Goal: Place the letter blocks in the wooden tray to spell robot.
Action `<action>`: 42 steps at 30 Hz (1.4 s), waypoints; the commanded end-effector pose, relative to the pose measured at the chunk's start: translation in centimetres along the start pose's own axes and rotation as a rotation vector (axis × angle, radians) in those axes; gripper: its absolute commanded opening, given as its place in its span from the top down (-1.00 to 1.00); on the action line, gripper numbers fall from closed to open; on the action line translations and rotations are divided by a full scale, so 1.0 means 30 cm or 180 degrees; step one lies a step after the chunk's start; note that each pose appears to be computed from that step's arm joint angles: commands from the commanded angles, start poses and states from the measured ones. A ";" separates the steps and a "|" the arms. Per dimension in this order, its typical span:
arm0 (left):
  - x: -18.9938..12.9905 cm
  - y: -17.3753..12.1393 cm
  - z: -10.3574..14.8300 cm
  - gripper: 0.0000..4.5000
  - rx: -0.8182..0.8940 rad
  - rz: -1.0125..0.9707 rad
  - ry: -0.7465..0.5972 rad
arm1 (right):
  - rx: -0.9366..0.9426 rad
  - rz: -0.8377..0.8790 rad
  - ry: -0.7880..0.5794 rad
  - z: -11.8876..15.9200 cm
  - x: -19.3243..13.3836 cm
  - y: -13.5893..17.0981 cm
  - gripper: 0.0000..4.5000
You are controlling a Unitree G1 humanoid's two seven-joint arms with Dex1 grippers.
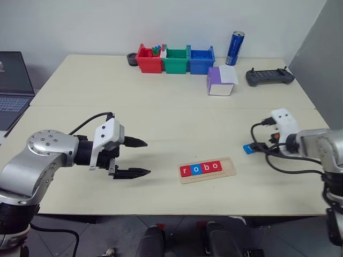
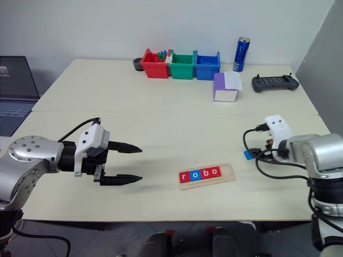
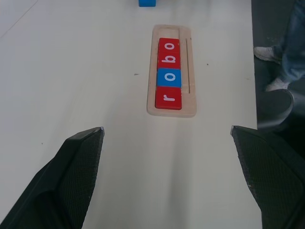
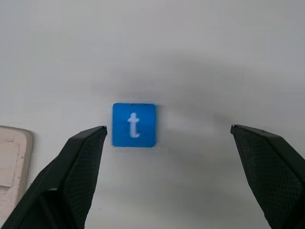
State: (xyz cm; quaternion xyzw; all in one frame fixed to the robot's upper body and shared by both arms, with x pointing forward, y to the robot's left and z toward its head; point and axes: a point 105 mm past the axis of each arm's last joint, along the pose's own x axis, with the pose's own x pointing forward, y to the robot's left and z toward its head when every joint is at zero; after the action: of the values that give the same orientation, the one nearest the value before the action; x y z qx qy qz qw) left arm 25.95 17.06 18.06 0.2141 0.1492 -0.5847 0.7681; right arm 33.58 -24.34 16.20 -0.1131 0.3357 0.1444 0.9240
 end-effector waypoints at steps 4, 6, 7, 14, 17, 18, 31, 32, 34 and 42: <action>-0.018 0.008 0.028 -1.00 0.0117 0.0057 -0.0002 | -0.1341 0.0905 -0.0800 0.059 -0.030 0.032 -0.98; -0.019 0.010 0.030 -1.00 0.0124 0.0062 -0.0001 | -0.1688 0.1199 -0.1024 0.060 -0.034 0.032 -0.98; -0.019 0.011 0.032 -1.00 0.0129 0.0065 -0.0004 | -0.1832 0.1348 -0.1045 0.051 -0.031 0.033 -0.98; -0.022 0.005 0.039 -1.00 0.0135 0.0090 -0.0013 | -0.2560 0.1826 -0.0700 -0.003 0.034 0.007 -0.98; -0.027 0.000 0.038 -1.00 0.0124 0.0113 -0.0001 | -0.2852 0.2011 -0.0360 -0.046 0.063 -0.010 -0.98; -0.029 0.000 0.038 -1.00 0.0120 0.0119 0.0002 | -0.2896 0.2059 -0.0305 -0.051 0.069 -0.013 -0.98; -0.045 -0.019 0.035 -1.00 0.0076 0.0204 0.0039 | -0.3369 0.2303 0.0064 -0.028 0.103 -0.012 -0.98; -0.047 -0.022 0.033 -1.00 0.0067 0.0215 0.0045 | -0.3356 0.2303 0.0078 -0.024 0.104 -0.013 -0.98; -0.051 -0.024 0.031 -1.00 0.0054 0.0231 0.0053 | -0.3333 0.2282 0.0064 -0.011 0.107 -0.012 -0.98; -0.062 -0.035 0.029 -1.00 0.0024 0.0266 0.0072 | -0.3467 0.2274 0.0121 -0.002 0.126 0.005 -0.98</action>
State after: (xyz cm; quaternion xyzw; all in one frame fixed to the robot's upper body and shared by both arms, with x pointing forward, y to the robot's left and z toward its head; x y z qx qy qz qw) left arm 24.67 17.93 18.38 0.2147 0.1639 -0.5548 0.7869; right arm 36.43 -23.52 13.00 -0.4429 0.2477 0.5790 0.6382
